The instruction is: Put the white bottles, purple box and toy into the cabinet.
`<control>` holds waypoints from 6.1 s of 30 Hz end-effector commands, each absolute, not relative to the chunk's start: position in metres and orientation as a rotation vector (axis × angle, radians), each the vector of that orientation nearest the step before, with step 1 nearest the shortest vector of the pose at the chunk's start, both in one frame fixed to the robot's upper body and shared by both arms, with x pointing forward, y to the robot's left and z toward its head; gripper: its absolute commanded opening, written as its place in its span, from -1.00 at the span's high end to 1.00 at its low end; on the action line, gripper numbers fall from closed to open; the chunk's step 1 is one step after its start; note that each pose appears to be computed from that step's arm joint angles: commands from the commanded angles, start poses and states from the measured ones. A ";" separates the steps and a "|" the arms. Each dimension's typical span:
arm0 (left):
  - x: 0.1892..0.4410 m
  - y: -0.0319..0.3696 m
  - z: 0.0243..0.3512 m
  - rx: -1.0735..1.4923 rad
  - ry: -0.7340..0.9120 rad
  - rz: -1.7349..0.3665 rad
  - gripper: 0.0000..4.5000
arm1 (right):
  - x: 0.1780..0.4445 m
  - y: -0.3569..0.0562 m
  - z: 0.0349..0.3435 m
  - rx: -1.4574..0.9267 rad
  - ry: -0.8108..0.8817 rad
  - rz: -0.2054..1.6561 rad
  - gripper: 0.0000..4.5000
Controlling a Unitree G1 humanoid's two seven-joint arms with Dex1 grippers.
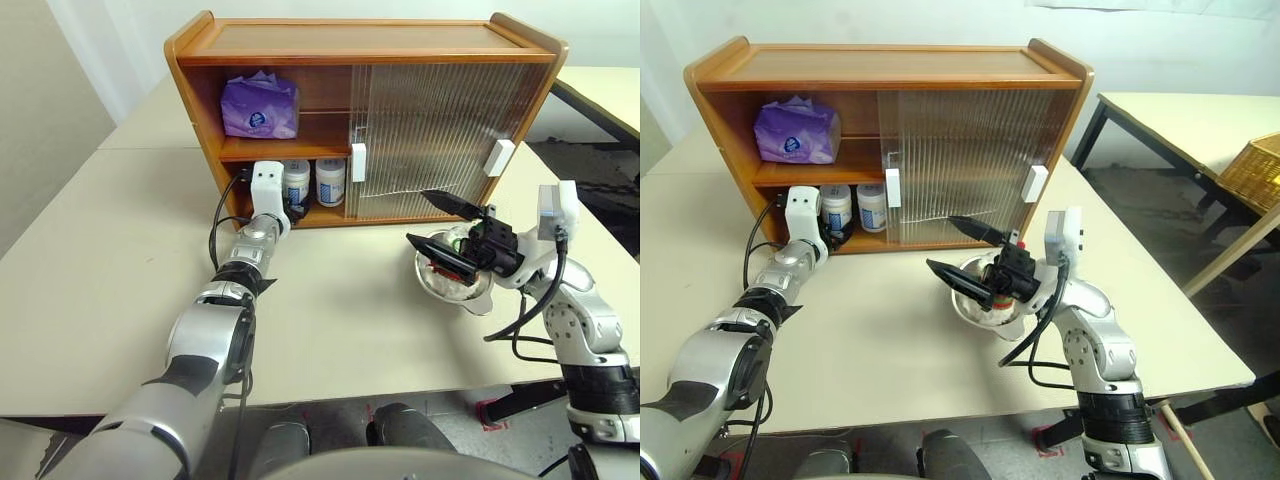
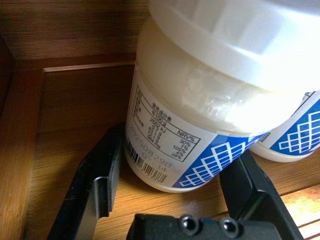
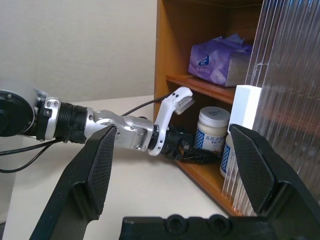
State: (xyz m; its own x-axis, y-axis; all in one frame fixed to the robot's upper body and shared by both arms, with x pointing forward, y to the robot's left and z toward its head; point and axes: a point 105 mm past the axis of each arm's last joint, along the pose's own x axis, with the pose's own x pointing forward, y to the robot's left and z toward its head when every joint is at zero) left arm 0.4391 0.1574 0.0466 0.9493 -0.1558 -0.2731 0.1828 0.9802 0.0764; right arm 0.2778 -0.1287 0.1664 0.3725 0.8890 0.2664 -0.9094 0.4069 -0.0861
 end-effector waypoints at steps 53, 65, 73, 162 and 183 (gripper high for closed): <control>0.368 0.006 0.132 0.422 -0.259 -0.919 0.99 | 0.282 -0.132 0.163 0.063 -0.300 1.164 -1.00; 0.389 0.021 0.147 0.552 -0.292 -0.750 0.99 | 0.282 -0.131 0.164 0.061 -0.308 1.154 -1.00; 0.396 0.038 0.154 0.487 -0.286 -0.636 0.99 | 0.282 -0.127 0.163 0.070 -0.310 1.160 -1.00; 0.261 0.174 0.156 0.007 -0.217 -0.899 -1.00 | 0.319 -0.223 0.160 -0.064 -0.209 0.926 0.99; 0.231 0.180 0.124 0.036 -0.151 -1.031 -1.00 | 0.369 -0.265 0.182 -0.114 -0.280 0.554 0.99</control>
